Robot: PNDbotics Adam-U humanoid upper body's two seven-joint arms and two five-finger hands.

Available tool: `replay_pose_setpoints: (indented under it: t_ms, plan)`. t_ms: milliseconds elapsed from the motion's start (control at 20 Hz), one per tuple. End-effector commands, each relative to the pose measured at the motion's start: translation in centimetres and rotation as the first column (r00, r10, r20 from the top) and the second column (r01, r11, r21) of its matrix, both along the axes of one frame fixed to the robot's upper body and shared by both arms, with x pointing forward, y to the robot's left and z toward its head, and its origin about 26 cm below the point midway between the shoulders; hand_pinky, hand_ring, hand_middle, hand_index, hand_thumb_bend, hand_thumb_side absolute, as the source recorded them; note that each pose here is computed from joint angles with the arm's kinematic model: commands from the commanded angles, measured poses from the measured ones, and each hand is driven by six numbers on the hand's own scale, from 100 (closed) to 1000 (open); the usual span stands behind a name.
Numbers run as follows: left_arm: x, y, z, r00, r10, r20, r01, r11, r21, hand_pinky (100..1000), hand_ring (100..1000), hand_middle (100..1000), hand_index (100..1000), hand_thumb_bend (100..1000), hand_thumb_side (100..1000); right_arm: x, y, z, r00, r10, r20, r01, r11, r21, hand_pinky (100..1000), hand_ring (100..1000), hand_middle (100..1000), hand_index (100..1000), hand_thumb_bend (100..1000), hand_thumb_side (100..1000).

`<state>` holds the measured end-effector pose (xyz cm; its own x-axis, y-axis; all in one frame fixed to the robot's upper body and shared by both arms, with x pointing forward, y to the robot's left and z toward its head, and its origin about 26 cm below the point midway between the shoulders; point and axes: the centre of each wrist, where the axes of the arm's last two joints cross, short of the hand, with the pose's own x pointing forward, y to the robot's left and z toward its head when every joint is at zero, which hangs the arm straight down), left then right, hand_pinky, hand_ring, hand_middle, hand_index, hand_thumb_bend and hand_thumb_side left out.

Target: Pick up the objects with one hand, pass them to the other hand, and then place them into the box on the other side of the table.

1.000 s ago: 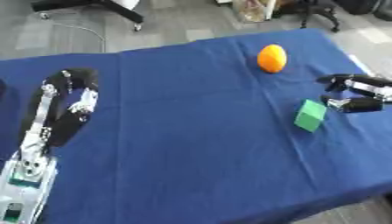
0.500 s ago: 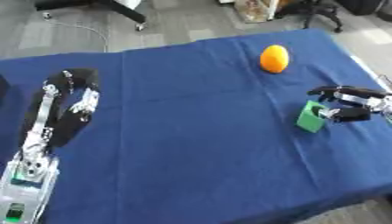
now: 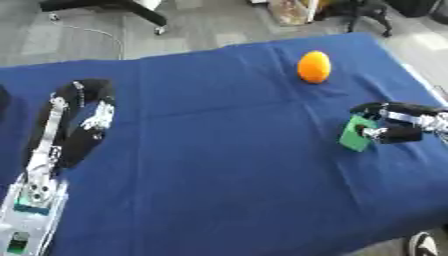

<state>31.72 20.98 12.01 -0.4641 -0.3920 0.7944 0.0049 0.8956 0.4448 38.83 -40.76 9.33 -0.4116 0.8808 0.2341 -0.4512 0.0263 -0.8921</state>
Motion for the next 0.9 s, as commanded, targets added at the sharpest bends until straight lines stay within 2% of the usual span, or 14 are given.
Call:
replay_pose_setpoints:
  t_ms: [50,750,900]
  plan:
    - [0.1,-0.1,0.8,1.000,-0.009,0.030,0.009,1.000,0.003,827,695,561,725,177,647,-0.1,-0.5,0.9,1.000,0.013,0.010,-0.013,0.999,-0.034,869,884,958,1000,100,924]
    - [0.1,-0.1,0.8,0.999,-0.014,0.032,0.014,1.000,0.006,826,700,565,725,153,658,-1.2,-0.3,1.4,0.995,0.095,0.001,-0.095,0.993,-0.068,875,889,953,1000,100,970]
    - [0.1,-0.1,0.8,0.999,-0.014,0.031,0.014,1.000,0.006,826,700,565,724,152,661,-1.4,-0.2,1.4,0.994,0.111,0.003,-0.110,0.991,-0.078,868,855,883,991,100,814]
